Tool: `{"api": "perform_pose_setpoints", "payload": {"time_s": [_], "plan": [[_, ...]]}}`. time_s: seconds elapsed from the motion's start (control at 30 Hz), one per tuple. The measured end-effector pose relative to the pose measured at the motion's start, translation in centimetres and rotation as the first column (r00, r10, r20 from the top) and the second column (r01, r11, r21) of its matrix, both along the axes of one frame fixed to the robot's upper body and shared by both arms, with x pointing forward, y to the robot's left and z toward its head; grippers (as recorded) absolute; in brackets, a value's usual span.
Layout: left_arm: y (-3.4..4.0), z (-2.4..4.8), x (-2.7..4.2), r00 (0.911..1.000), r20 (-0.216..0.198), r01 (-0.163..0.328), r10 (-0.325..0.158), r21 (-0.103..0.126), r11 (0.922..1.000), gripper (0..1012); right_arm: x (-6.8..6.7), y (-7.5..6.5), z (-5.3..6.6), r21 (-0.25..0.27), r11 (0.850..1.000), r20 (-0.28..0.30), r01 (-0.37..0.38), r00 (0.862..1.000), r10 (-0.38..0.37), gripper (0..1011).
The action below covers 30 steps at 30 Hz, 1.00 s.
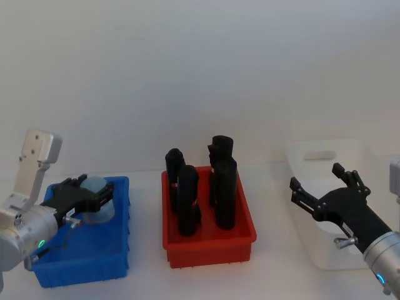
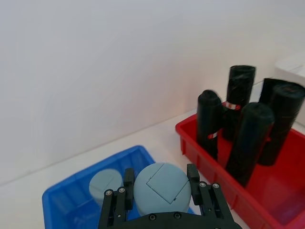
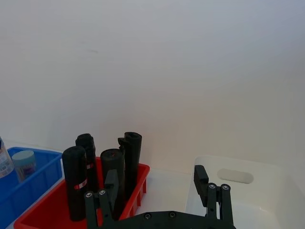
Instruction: Pick the cotton swabs from the blue box and place them into the white box.
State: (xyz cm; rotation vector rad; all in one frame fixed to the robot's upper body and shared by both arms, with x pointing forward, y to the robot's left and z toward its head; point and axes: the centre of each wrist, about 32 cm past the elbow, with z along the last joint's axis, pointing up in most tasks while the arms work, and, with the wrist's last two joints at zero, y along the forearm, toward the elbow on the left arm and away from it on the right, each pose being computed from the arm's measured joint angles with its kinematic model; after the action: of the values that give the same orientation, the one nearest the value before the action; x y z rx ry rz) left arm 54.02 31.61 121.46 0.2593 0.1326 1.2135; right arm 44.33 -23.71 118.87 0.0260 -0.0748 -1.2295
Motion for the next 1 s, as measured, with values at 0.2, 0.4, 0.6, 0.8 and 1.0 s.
{"api": "perform_pose_setpoints", "payload": {"time_s": [0.2, 0.4, 0.6, 0.8, 1.0], "plan": [[-0.95, 2.34, -0.03, 0.9954, 0.045, 0.083, -0.085, 0.039, 0.9958, 669, 0.0, 0.0, 0.0, 0.0, 1.0, 0.0, 0.0, 1.0, 0.0, 1001], [-2.06, 4.48, 0.02, 0.9829, 0.064, 0.168, -0.173, 0.078, 0.9827, 669, 0.0, 0.0, 0.0, 0.0, 1.0, 0.0, 0.0, 1.0, 0.0, 1002], [-3.25, 6.3, 0.12, 0.9655, 0.066, 0.244, -0.252, 0.108, 0.9638, 669, 0.0, 0.0, 0.0, 0.0, 1.0, 0.0, 0.0, 1.0, 0.0, 1002], [-4.4, 7.83, 0.35, 0.9434, 0.061, 0.316, -0.326, 0.131, 0.9395, 669, 0.0, 0.0, 0.0, 0.0, 1.0, 0.0, 0.0, 1.0, 0.0, 1002], [-5.33, 8.87, 0.65, 0.9215, 0.053, 0.374, -0.385, 0.149, 0.9155, 669, 0.0, 0.0, 0.0, 0.0, 1.0, 0.0, 0.0, 1.0, 0.0, 1002]]}}
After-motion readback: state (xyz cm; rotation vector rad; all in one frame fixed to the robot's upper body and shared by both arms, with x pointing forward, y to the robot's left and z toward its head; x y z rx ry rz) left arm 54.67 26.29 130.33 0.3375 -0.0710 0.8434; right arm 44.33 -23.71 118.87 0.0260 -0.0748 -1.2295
